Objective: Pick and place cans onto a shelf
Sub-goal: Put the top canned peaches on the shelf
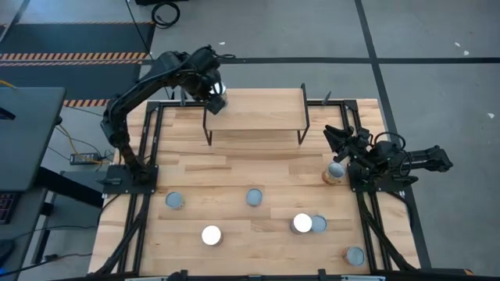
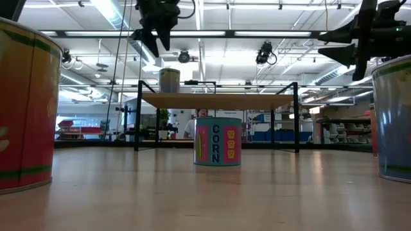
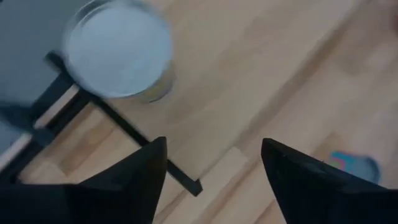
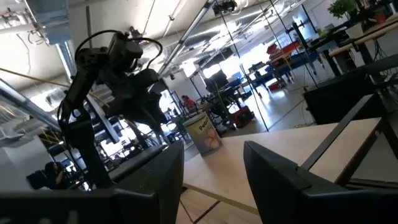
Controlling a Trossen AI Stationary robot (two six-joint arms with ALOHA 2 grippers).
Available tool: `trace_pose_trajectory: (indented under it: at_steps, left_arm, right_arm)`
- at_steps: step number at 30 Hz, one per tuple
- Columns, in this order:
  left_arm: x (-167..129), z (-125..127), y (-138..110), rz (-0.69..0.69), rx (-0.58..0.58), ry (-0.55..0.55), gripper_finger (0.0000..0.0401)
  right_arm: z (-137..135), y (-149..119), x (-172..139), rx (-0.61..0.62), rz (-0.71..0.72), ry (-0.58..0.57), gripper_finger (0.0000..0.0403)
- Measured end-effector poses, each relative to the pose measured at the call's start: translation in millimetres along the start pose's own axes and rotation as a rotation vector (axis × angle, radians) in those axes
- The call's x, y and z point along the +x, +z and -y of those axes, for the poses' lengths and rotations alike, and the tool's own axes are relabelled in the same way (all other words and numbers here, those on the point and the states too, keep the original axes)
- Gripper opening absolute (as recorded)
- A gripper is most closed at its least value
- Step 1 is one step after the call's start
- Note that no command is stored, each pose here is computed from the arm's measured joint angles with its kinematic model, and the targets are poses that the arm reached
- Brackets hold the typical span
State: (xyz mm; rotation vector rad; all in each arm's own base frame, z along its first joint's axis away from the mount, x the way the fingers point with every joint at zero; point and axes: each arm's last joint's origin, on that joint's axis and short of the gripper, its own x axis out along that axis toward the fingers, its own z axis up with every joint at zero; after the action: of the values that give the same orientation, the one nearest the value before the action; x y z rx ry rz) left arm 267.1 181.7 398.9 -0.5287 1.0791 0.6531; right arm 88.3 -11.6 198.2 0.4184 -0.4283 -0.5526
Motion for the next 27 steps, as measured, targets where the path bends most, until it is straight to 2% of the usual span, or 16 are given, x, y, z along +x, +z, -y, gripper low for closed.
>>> trace_pose_trajectory:
  at_steps: [13,19,27]
  left_arm:
    - [51.0,2.5,17.4,-0.084,-0.321,0.094,0.0226]
    - [71.2,-4.8,31.8,-0.024,-0.370,0.132,0.0209]
    - [73.8,-14.1,37.1,0.016,-0.391,0.169,0.0201]
  right_arm:
    - [0.0,0.1,0.0,0.004,0.001,0.000,0.0174]
    - [-0.1,0.1,0.0,0.005,0.001,0.001,0.0174]
    - [-0.1,0.2,0.0,0.031,0.001,0.003,0.0174]
